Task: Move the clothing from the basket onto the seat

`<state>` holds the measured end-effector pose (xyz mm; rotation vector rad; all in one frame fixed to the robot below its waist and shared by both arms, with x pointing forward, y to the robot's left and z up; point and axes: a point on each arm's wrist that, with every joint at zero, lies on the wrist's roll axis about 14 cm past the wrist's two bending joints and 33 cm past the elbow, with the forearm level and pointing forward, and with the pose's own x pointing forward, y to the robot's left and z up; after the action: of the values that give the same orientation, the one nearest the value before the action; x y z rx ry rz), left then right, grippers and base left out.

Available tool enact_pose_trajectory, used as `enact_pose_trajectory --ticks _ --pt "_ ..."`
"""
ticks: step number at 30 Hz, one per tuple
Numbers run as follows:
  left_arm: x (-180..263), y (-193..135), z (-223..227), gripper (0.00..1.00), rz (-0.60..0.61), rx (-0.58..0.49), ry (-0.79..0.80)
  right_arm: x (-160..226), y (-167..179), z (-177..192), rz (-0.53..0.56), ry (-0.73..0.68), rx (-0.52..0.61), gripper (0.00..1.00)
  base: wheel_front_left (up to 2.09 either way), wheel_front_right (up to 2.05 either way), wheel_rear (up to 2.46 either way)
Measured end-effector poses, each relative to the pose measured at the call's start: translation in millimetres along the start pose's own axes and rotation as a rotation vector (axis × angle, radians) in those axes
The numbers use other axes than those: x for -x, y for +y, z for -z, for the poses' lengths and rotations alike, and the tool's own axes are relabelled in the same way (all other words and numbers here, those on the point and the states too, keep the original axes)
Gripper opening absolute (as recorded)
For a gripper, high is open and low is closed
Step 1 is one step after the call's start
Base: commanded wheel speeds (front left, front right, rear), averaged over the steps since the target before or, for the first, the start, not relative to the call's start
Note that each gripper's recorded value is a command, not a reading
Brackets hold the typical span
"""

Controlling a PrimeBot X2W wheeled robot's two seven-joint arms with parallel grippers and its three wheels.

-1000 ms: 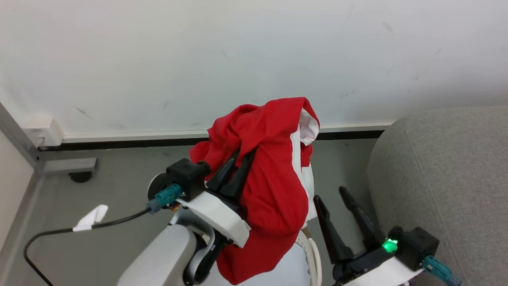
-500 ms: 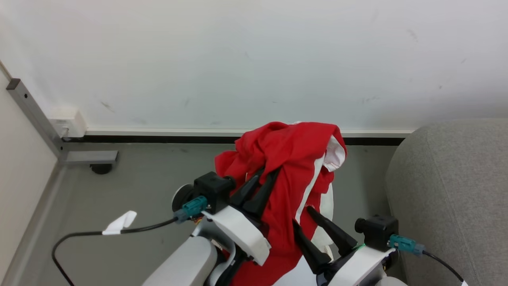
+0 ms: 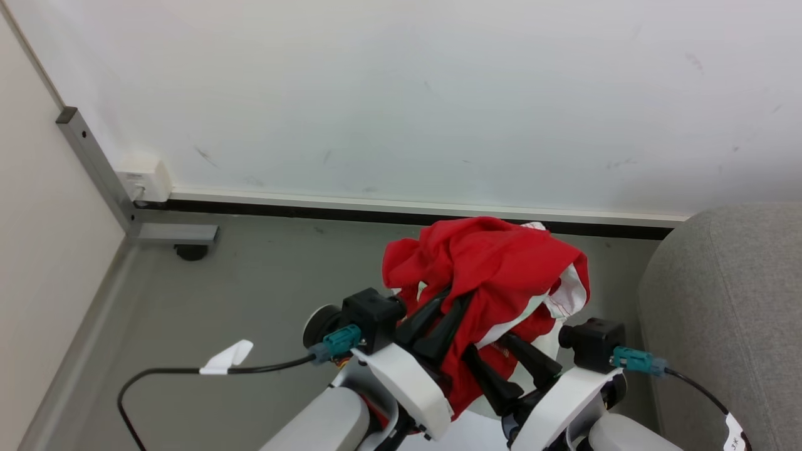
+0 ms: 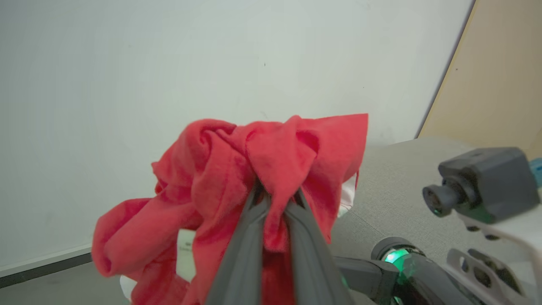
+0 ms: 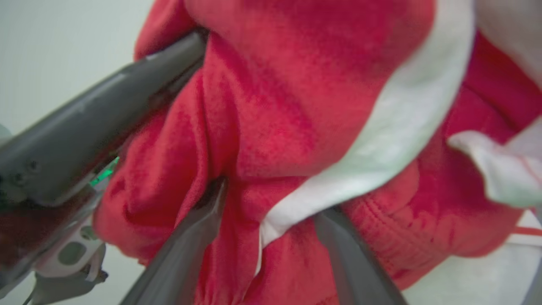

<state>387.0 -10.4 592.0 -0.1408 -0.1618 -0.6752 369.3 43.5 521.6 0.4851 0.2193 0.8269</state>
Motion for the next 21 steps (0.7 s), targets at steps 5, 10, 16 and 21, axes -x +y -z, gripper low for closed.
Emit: enact_pose_trajectory --ticks 5,10,16,21 --pt "2 0 1 0.0 -0.003 0.005 0.001 -5 -2 -4 -0.017 -0.004 0.053 1.0 0.0 0.0 0.0" --pt "5 3 2 0.0 -0.014 0.01 0.0 -8 1 -4 -0.038 0.002 0.081 0.0 0.0 0.0 0.0" --pt "7 7 2 0.0 -0.029 0.01 0.0 -11 2 -11 -0.051 -0.017 0.107 0.0 0.0 0.0 0.0" --pt "7 10 2 0.0 -0.036 0.012 -0.002 -10 3 -15 -0.052 -0.034 0.119 0.0 0.0 0.0 0.0"
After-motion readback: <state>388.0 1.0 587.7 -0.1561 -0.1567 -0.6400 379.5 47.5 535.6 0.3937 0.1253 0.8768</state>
